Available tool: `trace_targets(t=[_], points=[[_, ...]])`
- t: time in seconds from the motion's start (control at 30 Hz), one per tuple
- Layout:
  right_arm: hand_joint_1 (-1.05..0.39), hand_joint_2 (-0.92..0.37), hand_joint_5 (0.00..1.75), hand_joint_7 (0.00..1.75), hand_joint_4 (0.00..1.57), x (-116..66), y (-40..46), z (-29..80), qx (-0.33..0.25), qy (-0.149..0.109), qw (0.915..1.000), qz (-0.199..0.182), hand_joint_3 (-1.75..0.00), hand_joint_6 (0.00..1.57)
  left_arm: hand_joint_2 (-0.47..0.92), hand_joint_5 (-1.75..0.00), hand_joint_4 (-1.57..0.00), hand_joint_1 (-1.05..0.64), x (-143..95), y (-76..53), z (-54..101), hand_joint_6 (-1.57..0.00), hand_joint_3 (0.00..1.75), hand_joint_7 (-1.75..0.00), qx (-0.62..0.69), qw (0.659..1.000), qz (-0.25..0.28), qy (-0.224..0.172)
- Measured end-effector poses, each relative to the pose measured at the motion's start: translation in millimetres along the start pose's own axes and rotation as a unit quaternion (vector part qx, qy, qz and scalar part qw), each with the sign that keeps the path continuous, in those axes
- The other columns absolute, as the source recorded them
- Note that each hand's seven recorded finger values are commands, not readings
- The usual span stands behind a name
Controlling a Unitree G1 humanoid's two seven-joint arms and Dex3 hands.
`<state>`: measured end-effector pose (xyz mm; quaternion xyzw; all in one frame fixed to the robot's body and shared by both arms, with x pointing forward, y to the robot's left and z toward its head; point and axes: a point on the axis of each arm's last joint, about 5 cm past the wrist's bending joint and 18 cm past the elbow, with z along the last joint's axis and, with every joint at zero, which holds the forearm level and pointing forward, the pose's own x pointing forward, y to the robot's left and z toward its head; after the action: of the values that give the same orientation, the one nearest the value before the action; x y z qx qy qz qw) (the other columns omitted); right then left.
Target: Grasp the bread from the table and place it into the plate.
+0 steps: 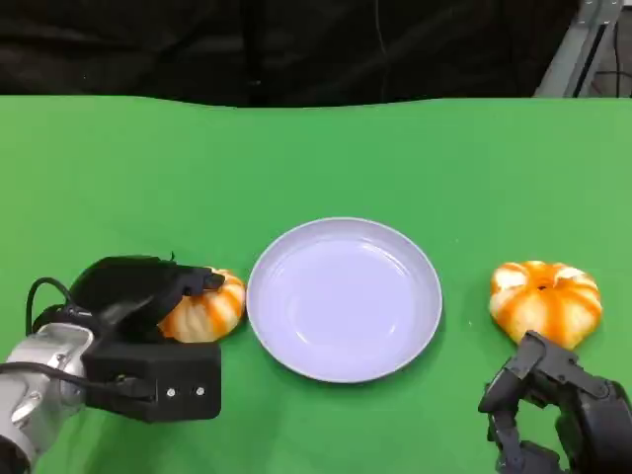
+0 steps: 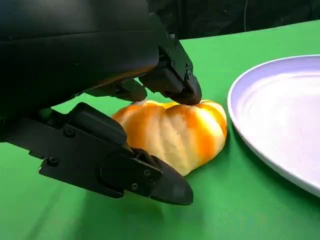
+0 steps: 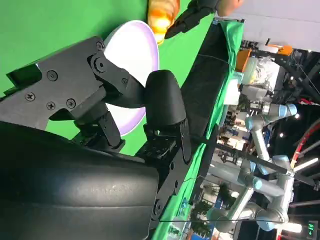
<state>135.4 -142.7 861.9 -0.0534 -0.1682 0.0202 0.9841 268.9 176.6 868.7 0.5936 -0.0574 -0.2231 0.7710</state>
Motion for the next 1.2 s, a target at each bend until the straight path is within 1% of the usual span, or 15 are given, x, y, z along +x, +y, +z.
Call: trace_targets(t=[0.23,0.3,0.4,1.2], points=[[-0.09,-0.57,1.75,1.61,0.83,0.1,0.0,0.0,0.000,0.000,1.0000,0.000,-1.12,0.72,0.92,-0.02,-0.46,-0.82,0.0,-0.8,0.5,-0.54,0.08,0.00,0.000,1.000,0.001,-0.002],[-0.10,-0.56,1.75,1.62,0.83,0.1,0.0,0.0,0.000,-0.001,1.0000,0.000,-1.13,0.72,0.92,-0.06,-0.56,-0.69,-0.2,-1.3,0.4,-0.58,0.07,-0.01,-0.001,1.000,0.001,-0.002],[-0.10,-0.56,1.75,1.62,0.83,0.1,0.0,0.0,0.000,0.000,1.0000,0.000,-1.13,0.72,0.92,-0.06,-0.58,-0.66,-1.4,-3.6,-0.8,-0.59,0.07,-0.02,-0.002,1.000,0.002,-0.005],[-0.10,-0.55,1.75,1.62,0.83,0.1,0.1,0.0,0.000,0.000,1.0000,0.000,-1.14,0.72,0.92,-0.04,-0.60,-0.65,-2.2,-5.4,-1.7,-0.59,0.07,-0.01,-0.009,1.000,0.005,-0.008]])
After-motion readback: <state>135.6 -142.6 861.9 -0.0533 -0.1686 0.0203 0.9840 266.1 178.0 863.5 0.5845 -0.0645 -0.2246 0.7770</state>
